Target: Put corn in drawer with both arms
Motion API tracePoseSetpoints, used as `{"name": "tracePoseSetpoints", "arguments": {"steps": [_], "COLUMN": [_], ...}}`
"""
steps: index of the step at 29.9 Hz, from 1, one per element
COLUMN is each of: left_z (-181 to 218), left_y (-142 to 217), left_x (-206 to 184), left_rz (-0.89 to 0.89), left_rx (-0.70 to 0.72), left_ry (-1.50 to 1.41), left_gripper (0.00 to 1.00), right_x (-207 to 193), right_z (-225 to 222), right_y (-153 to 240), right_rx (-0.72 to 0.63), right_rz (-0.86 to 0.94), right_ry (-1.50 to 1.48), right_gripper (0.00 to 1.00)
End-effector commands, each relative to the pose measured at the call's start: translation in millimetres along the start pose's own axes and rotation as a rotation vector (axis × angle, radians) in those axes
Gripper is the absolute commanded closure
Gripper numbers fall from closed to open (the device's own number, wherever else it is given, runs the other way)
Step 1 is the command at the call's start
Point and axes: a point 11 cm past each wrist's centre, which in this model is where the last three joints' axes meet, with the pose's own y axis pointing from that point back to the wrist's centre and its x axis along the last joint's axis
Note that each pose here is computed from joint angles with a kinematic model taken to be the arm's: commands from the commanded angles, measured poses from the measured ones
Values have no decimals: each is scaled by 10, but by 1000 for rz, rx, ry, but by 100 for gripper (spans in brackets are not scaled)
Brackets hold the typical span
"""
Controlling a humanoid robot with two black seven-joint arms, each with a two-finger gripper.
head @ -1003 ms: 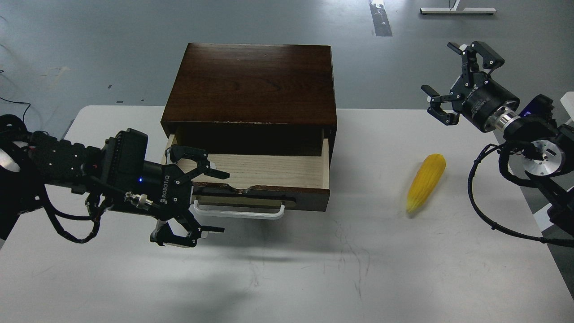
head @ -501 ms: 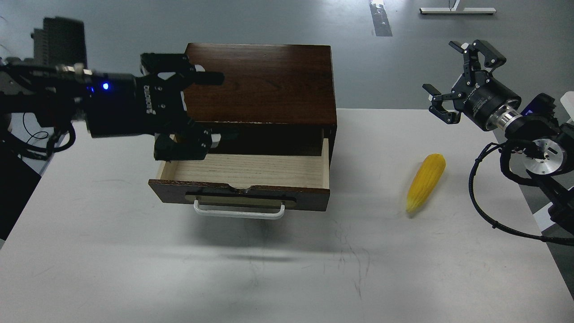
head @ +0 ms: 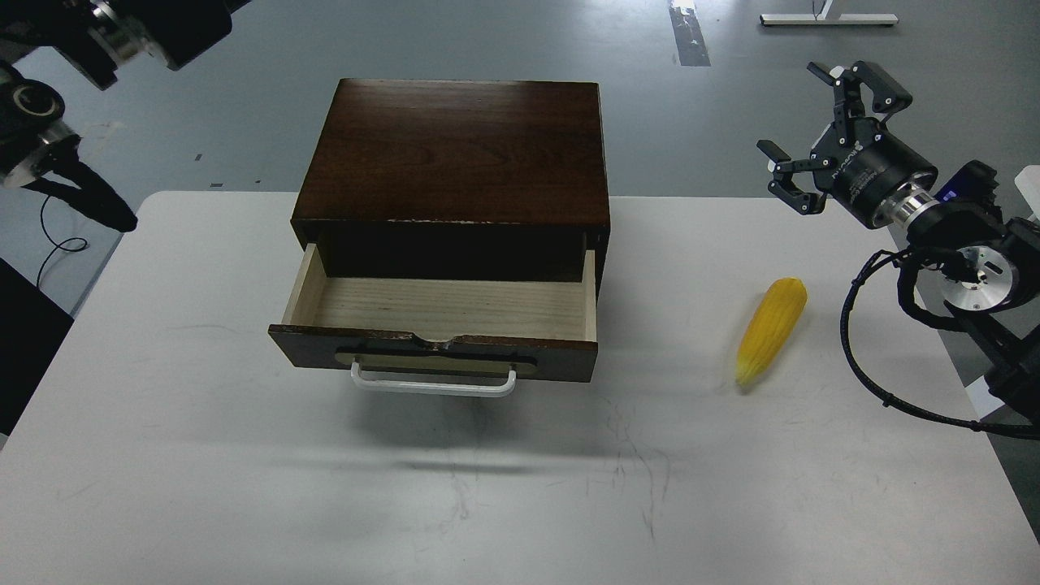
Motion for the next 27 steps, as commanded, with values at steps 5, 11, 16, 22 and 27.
{"name": "tracePoseSetpoints", "arguments": {"steps": [5, 11, 16, 22, 27], "left_z": [-793, -1094, -1619, -1707, -1715], "left_y": [20, 279, 666, 774, 739], "left_x": [1, 9, 71, 34, -33], "left_rz": [210, 292, 374, 334, 321], "left_rx": [109, 106, 195, 201, 203], "left_ry": [422, 564, 605, 634, 640], "left_gripper": [2, 2, 2, 2, 2], "right_x": [-97, -69, -66, -56, 20], "right_z": [-51, -86, -89, -37, -72], "right_y": [-60, -39, -23, 4, 68], "right_rx": [55, 59, 60, 46, 33], "right_rz": [-29, -24, -36, -47, -38], "right_ry": [-18, -13, -16, -15, 15], "right_gripper": [0, 0, 0, 0, 0]}}
